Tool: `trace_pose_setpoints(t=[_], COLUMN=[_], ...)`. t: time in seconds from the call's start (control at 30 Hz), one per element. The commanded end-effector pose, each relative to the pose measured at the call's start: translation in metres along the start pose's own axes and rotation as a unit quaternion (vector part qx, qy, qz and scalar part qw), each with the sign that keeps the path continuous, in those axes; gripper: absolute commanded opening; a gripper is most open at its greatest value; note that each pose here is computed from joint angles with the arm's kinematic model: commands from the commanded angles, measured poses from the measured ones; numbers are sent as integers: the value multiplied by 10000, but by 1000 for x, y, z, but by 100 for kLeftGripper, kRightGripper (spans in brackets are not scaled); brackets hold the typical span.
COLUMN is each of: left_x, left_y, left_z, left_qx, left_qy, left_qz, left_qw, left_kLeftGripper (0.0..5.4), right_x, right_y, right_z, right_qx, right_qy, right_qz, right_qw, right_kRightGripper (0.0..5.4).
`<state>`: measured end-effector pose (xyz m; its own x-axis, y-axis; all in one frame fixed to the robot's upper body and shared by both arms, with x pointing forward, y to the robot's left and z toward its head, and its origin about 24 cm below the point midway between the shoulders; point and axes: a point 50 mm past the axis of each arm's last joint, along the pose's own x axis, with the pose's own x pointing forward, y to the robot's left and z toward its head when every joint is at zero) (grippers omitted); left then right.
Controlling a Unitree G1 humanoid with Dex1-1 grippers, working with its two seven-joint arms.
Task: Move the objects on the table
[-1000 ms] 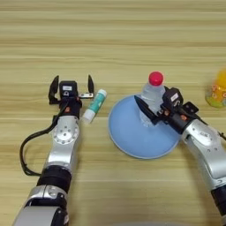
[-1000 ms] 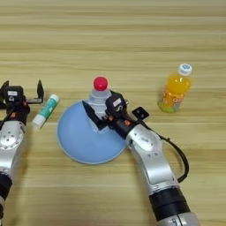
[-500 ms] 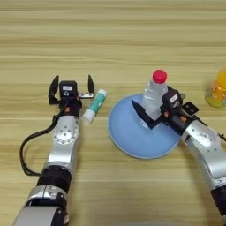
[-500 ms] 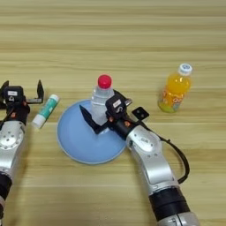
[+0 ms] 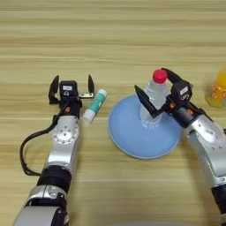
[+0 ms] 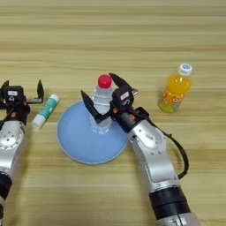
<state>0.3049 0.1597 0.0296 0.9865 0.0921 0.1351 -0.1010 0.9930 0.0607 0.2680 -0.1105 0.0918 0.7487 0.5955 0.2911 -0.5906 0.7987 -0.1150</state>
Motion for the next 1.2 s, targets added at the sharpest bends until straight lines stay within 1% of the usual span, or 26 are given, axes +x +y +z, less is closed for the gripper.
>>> trace_pose_setpoints(t=[0.03, 0.13, 0.2, 0.3, 0.4, 0.47, 0.6, 0.77, 0.9, 0.97, 1.0, 1.07, 1.13, 1.2], left_x=[0, 0, 0, 0, 0, 0, -1, -2, -1, -1, -2, -2, -3, -4], left_y=[-1, -1, -1, -1, -1, -3, -6, -6, -6, -6, -6, -6, -9, -11], left_z=[2, 2, 2, 2, 3, 7, 11, 11, 10, 11, 13, 18, 23, 24], left_qx=[55, 57, 58, 59, 88, 162, 250, 268, 268, 261, 235, 253, 363, 412], left_qy=[-66, -66, -66, -70, -131, -265, -443, -460, -458, -470, -540, -733, -934, -1001], left_qz=[-26, -26, -27, -29, -52, -102, -173, -156, -156, -157, -153, -158, -224, -263], left_qw=[10000, 10000, 10000, 10000, 9999, 9995, 9986, 9985, 9985, 9984, 9981, 9969, 9947, 9938], left_kLeftGripper=[540, 540, 540, 540, 540, 540, 540, 540, 540, 540, 540, 540, 540, 540], right_x=[-1, -1, -2, -3, -4, -6, -6, -5, -3, -1, -1, 0, 0, 0], right_y=[4, 4, 3, -2, -21, -33, -43, -51, -53, -54, -55, -59, -66, -71], right_z=[12, 18, 24, 33, 40, 43, 43, 36, 25, 19, 16, 9, 0, -5], right_qx=[35, 38, -12, -75, -183, -244, -274, -316, -327, -251, -259, -247, -247, -248], right_qy=[-341, -522, -705, -992, -1214, -1283, -1318, -1125, -817, -668, -591, -423, -224, -125], right_qz=[163, 181, 146, -53, -617, -971, -1275, -1465, -1473, -1458, -1461, -1536, -1649, -1727], right_qw=[9993, 9985, 9974, 9950, 9905, 9867, 9827, 9823, 9852, 9867, 9872, 9869, 9858, 9846], right_kRightGripper=[537, 537, 537, 537, 537, 537, 537, 537, 537, 537, 537, 537, 537, 537])
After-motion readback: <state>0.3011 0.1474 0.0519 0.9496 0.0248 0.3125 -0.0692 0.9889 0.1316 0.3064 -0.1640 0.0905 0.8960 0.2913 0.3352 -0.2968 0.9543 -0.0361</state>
